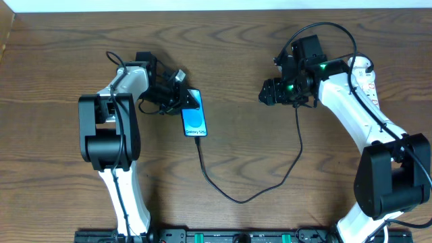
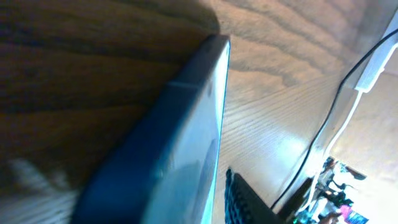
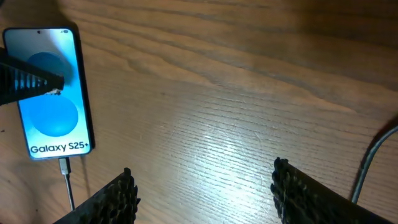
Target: Plug charger to phone and switch on socket
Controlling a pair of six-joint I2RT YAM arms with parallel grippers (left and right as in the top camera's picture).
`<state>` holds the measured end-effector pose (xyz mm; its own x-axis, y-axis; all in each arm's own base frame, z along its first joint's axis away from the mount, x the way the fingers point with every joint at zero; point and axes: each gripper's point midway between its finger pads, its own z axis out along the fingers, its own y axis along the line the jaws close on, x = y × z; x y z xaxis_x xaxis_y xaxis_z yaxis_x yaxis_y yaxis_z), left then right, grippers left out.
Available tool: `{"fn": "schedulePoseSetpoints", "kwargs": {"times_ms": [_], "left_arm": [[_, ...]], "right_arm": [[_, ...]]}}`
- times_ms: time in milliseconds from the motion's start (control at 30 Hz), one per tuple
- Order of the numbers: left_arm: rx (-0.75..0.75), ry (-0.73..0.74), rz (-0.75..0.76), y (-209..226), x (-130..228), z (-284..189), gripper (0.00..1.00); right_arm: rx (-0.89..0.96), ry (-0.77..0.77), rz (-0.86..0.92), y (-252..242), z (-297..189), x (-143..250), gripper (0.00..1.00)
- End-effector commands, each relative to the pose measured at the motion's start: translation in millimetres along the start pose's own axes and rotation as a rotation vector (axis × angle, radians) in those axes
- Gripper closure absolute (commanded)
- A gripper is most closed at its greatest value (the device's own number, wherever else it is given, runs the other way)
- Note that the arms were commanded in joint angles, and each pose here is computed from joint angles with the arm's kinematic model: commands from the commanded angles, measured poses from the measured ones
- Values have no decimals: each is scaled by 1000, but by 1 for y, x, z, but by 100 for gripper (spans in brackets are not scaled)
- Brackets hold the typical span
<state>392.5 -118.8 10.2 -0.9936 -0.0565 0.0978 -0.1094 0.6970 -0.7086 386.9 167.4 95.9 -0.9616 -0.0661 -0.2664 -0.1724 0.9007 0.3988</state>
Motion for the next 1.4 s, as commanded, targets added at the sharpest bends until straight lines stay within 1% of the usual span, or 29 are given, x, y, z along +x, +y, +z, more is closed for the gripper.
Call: {"fn": "schedulePoseSetpoints", "kwargs": {"times_ms": [0,67,100,133,333,500,567,633,767,833,900,967,1100,1133,1167,1200,1267,1333,1367], "left_arm": [[-66,-5,-4,11,-2,0,59],[-116,-6,-7,19,-2,-1,44],[-146,-8,-13,24,-2,-2,39],[-175,-11,-27,29,-2,-3,37],[-350,-37,-91,58,-4,-11,37],[-468,-44,-95,77,-4,-19,36],[-509,-48,-95,83,-4,-22,33],[-573,-55,-94,93,-5,-28,32],[-627,-61,-93,100,-5,-33,32],[-629,-73,-88,98,-8,-37,32],[-629,-92,-81,87,-12,-49,32],[-623,-140,-59,63,-20,-74,32],[-605,-267,7,10,-26,-126,31],[-588,-326,42,-14,-23,-146,31],[-572,-360,62,-27,-21,-156,31],[-549,-406,91,-45,-16,-170,31],[-525,-476,134,-69,-8,-192,31],[-501,-548,179,-93,4,-214,31],[-493,-577,196,-103,9,-222,30]], "right_arm": [[-2,-25,-29,4,-8,-5,31],[-2,-25,-29,4,-8,-5,30],[-2,-25,-29,4,-8,-5,30],[-2,-26,-30,5,-8,-5,30],[-2,-27,-34,5,-8,-6,30],[-2,-26,-35,5,-8,-6,30],[-2,-26,-38,5,-8,-6,29],[-2,-26,-37,5,-8,-6,29],[-2,-23,-36,4,-8,-5,30],[-3,-24,-36,5,-8,-5,34],[-4,-29,-38,6,-10,-6,35],[-5,-45,-42,7,-17,-7,38],[-7,-111,-48,9,-42,-16,38],[0,-140,-42,7,-53,-19,40],[1,-155,-37,5,-60,-21,44],[5,-173,-26,1,-69,-23,50],[16,-204,-2,-9,-85,-25,67],[32,-232,34,-23,-101,-26,83],[40,-243,53,-30,-108,-26,90]]}}
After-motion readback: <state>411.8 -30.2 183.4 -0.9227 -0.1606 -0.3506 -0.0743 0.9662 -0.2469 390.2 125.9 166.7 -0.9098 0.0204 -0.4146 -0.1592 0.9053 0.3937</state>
